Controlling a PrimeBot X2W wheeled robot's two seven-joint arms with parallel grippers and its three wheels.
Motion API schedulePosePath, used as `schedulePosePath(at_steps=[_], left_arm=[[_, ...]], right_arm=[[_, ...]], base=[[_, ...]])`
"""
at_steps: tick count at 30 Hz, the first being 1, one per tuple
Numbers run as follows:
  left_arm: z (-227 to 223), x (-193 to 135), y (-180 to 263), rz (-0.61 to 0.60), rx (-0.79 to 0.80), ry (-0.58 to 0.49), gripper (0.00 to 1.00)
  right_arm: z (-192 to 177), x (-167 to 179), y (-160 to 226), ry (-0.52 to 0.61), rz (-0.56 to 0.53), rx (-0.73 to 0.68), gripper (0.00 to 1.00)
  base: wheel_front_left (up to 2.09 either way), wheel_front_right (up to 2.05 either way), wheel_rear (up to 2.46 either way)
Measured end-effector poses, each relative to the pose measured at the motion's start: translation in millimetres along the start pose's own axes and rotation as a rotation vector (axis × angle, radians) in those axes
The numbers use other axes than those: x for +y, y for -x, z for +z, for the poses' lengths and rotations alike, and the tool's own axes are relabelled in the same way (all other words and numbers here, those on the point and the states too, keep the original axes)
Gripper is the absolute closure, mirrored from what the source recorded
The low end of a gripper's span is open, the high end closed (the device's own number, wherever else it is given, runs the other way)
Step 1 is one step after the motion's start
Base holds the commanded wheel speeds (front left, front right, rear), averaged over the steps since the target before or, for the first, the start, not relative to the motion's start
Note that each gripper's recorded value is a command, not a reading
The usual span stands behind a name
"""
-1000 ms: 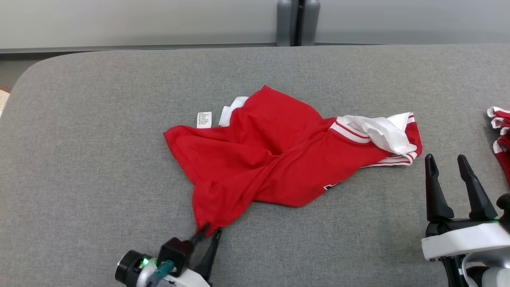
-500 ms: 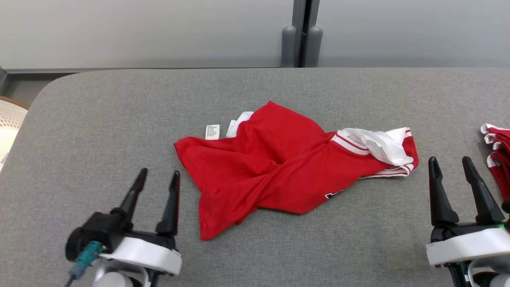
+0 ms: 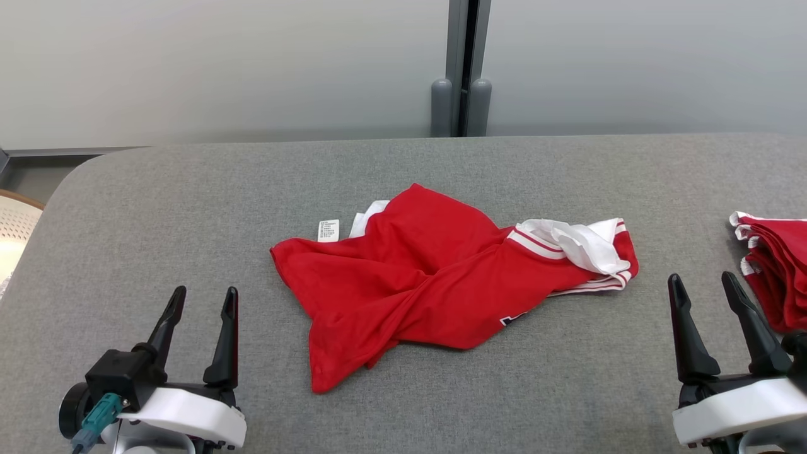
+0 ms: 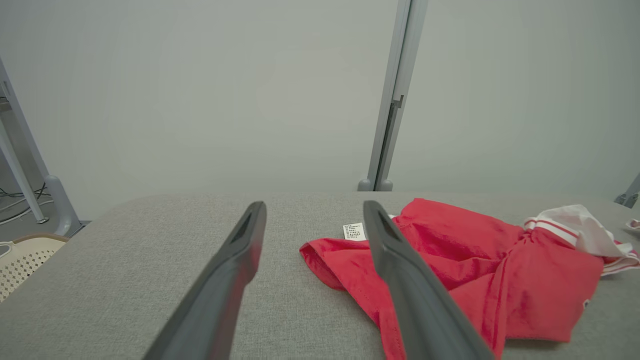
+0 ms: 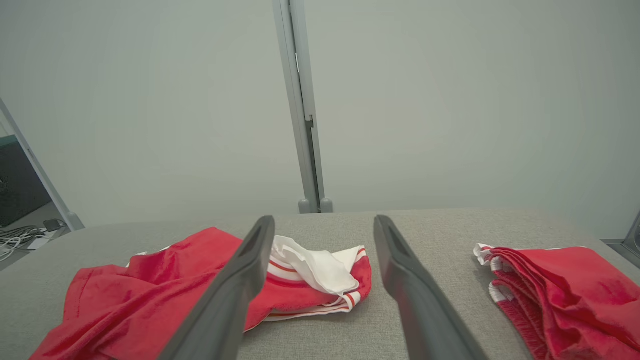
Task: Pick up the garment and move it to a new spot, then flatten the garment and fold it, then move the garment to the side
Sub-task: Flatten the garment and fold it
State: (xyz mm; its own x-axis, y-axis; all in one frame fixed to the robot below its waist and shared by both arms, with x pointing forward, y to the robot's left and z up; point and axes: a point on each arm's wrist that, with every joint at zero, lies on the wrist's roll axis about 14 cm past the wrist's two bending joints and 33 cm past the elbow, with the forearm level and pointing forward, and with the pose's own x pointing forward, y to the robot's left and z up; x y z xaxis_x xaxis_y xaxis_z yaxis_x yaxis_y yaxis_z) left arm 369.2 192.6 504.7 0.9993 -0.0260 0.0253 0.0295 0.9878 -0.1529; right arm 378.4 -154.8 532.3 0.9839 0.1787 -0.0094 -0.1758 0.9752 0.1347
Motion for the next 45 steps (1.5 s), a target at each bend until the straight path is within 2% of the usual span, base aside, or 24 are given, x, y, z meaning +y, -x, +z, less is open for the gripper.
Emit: schedulePosePath(at_steps=[14,20,23,26,28,29,31,32,40,45], left_arm=[[-10.0,-11.6,5.2,-0.043,0.052,-0.008,0.00],[-41.9,-41.4,10.1,-0.135,0.186,0.021,0.00],[-71.4,-62.0,17.4,-0.190,0.297,0.054,0.00],[-98.8,-69.2,23.3,-0.201,0.402,0.083,0.00],[-112.5,-69.7,24.9,-0.193,0.449,0.102,0.09],[-116.9,-69.7,24.2,-0.189,0.463,0.107,0.23],[-124.8,-71.1,22.6,-0.190,0.489,0.114,0.63],[-128.6,-73.2,22.5,-0.194,0.503,0.122,1.00],[-147.0,-72.6,17.7,-0.184,0.558,0.149,1.00],[-148.9,-70.4,4.8,-0.173,0.546,0.160,1.00]], right_arm=[[0.3,2.1,0.6,0.003,0.005,0.005,0.00],[-5.7,3.6,-2.0,-0.003,0.010,0.023,0.00],[-11.6,2.9,-4.8,-0.013,0.008,0.040,0.00],[-17.3,2.7,-7.3,-0.018,0.007,0.057,0.00],[-21.8,0.7,-7.8,-0.020,0.001,0.071,0.00],[-23.9,-0.9,-7.8,-0.021,-0.003,0.077,0.00],[-26.4,-3.2,-8.6,-0.023,-0.010,0.084,0.00],[-27.9,-4.7,-8.4,-0.023,-0.015,0.089,0.00],[-40.2,-20.6,-10.3,0.019,-0.049,0.132,0.00],[-47.7,-28.3,-30.5,0.057,-0.036,0.161,0.00]], base=[[0.00,0.00,0.00],[0.00,0.00,0.00],[0.00,0.00,0.00],[0.00,0.00,0.00],[0.00,0.00,0.00],[0.00,0.00,0.00],[0.00,0.00,0.00],[0.00,0.00,0.00],[0.00,0.00,0.00],[0.00,0.00,0.00]])
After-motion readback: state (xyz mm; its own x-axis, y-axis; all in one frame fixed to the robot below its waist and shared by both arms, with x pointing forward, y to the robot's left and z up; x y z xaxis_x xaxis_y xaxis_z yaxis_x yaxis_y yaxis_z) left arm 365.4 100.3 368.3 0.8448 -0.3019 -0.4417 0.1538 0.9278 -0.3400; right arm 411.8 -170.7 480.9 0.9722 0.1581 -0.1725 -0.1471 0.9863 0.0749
